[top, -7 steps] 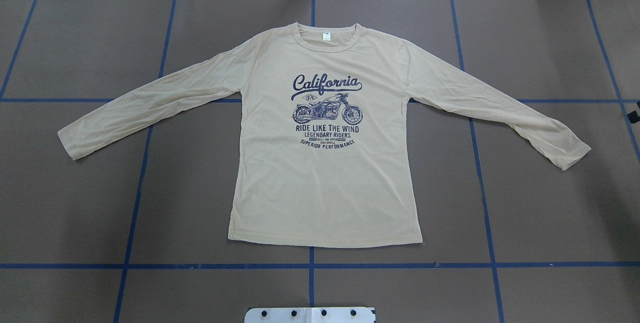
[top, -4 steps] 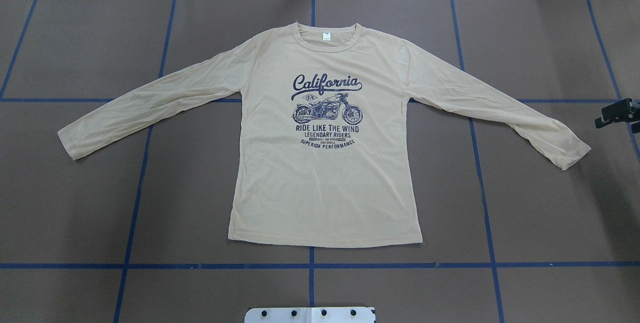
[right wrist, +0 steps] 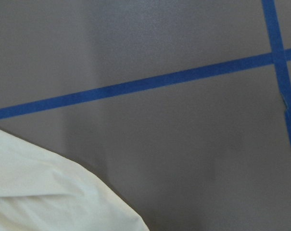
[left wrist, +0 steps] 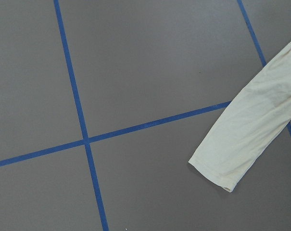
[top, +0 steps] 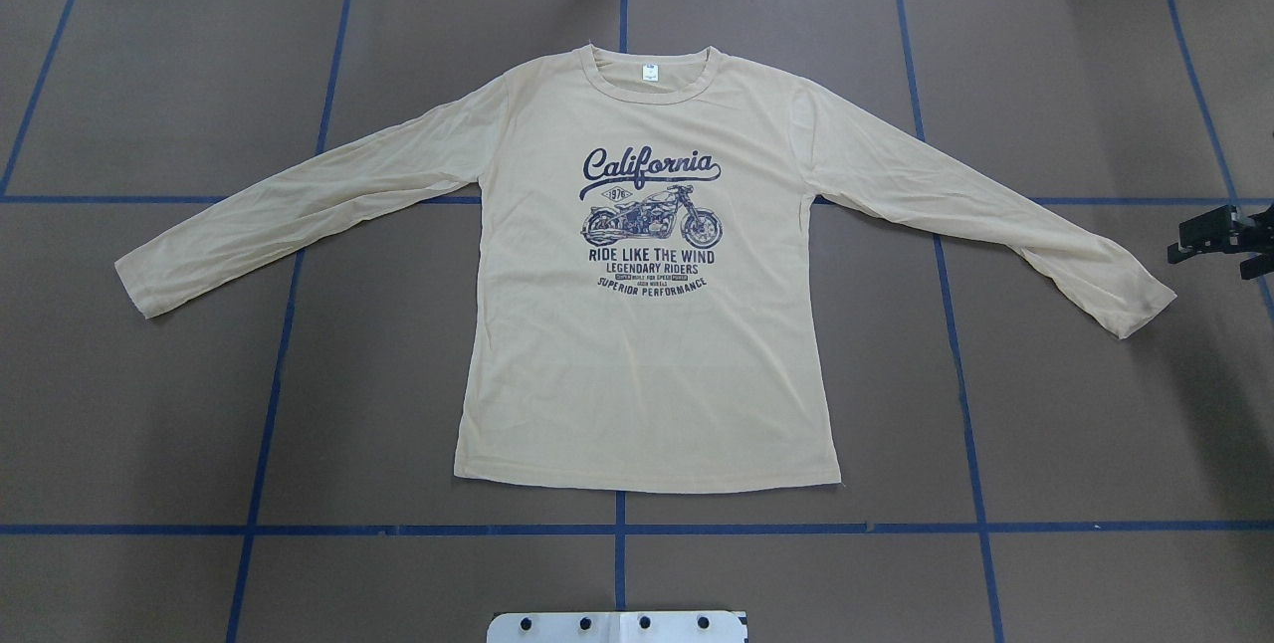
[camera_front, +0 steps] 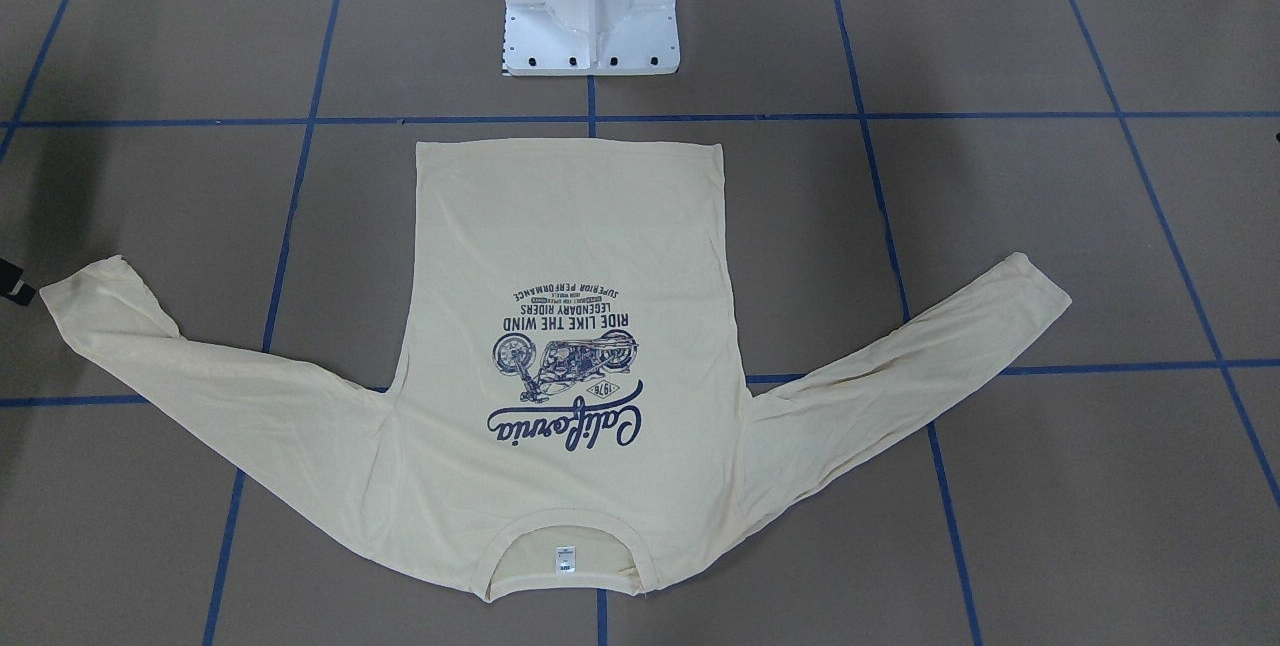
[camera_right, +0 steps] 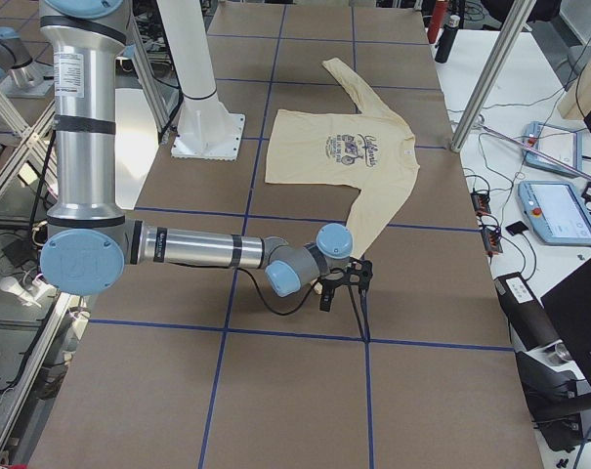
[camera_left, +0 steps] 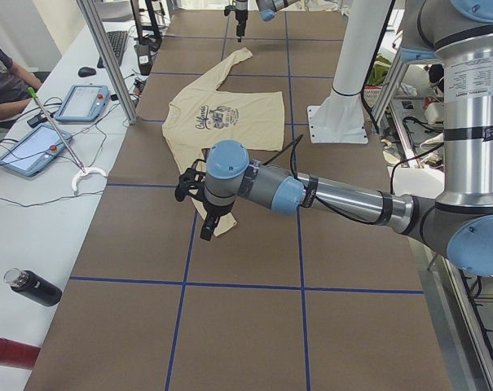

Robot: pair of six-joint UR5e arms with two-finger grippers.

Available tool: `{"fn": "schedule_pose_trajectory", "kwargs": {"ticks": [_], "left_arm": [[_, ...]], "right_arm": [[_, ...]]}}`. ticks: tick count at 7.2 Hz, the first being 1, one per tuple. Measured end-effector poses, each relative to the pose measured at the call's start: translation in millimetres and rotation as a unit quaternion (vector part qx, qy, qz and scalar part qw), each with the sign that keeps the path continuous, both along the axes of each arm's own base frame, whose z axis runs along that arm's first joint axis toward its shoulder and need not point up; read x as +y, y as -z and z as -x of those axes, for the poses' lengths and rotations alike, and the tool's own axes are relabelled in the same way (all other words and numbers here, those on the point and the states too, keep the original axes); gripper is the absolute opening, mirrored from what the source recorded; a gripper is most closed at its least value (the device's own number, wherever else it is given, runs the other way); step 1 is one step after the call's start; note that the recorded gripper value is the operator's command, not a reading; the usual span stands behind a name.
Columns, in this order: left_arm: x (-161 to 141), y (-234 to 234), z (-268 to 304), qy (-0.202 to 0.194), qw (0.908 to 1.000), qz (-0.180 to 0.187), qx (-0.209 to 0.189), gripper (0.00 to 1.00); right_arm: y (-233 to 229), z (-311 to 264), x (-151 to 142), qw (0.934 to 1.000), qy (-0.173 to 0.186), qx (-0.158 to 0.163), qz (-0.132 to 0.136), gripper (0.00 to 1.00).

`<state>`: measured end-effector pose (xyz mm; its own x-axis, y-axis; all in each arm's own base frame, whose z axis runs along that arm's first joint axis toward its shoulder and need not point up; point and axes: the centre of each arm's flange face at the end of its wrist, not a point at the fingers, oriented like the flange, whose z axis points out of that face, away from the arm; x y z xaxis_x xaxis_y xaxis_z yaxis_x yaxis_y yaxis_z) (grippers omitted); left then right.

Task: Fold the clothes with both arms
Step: 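Move the right gripper toward the sleeve cuff nearest it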

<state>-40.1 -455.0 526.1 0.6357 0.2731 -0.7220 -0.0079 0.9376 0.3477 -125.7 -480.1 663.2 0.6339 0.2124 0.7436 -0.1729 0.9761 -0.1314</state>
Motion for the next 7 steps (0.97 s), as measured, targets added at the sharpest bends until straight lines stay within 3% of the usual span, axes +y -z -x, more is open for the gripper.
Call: {"fn": "schedule_pose_trajectory", "kwargs": {"ticks": [3,7], "left_arm": [[0,1,0,0.0,1.0,-0.002,0.0,1.0],[0,2,0,-0.001,1.0,-0.008,0.001,1.0]], "right_arm": [[-1,20,4,0.9997,-0.006,0.008,0.021,0.92],[-3,35,8,0.9996,0.001,0.015,0.026,0.81]]}}
